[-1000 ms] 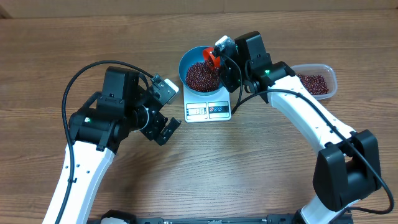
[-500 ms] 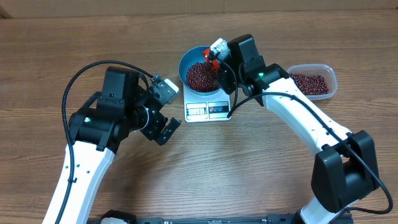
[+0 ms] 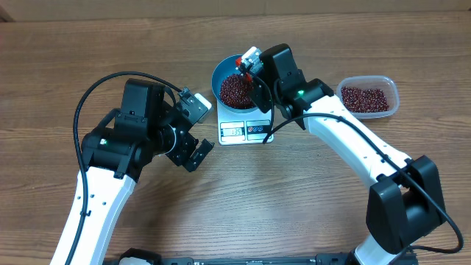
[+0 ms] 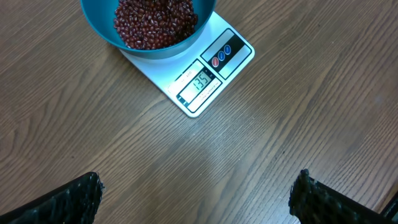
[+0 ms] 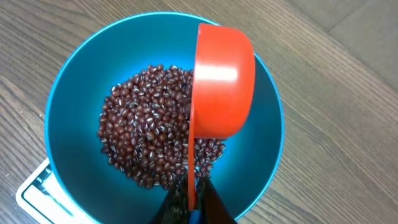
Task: Scoop item into bowl and weigh 150g on scale
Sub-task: 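Carry the empty scoop right back to the bean tub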
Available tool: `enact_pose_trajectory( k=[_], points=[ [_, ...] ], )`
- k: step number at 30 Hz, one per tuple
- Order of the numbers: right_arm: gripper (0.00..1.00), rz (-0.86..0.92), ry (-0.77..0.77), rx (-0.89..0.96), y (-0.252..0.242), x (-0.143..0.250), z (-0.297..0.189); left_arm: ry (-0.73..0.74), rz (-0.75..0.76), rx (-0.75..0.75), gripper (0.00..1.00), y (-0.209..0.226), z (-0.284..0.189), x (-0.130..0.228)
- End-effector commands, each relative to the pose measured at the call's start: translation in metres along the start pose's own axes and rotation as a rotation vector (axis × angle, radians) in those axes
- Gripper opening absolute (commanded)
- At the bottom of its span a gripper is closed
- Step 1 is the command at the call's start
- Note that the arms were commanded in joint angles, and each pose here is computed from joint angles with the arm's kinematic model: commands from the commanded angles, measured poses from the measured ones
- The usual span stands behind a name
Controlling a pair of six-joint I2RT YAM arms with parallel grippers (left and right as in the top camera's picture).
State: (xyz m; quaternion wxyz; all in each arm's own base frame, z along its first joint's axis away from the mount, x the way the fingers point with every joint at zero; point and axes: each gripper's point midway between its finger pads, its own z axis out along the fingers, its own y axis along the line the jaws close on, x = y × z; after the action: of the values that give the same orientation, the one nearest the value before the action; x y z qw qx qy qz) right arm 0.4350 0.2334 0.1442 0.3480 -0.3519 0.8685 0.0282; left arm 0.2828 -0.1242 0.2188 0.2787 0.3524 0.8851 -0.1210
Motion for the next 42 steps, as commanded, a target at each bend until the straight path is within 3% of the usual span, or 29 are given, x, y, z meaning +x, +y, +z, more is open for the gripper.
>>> enact_pose_trajectory(
  k=[1, 14, 23, 42],
  points=[
    [0.04, 0.001, -0.065, 0.028, -0.004, -0.02, -0.022, -0.019, 0.008, -0.007, 1.0, 0.001, -0.004, -0.008],
    [0.04, 0.001, -0.062, 0.063, -0.006, -0.021, -0.024, -0.019, 0.008, -0.007, 1.0, 0.001, -0.004, -0.008],
    [0.04, 0.058, -0.115, 0.003, 0.001, -0.032, -0.059, -0.019, 0.008, -0.007, 1.0, 0.001, -0.004, -0.008],
    [0.04, 0.759, -0.028, -0.089, -0.076, 0.028, -0.109, -0.019, 0.008, -0.007, 1.0, 0.001, -0.004, -0.008]
  ],
)
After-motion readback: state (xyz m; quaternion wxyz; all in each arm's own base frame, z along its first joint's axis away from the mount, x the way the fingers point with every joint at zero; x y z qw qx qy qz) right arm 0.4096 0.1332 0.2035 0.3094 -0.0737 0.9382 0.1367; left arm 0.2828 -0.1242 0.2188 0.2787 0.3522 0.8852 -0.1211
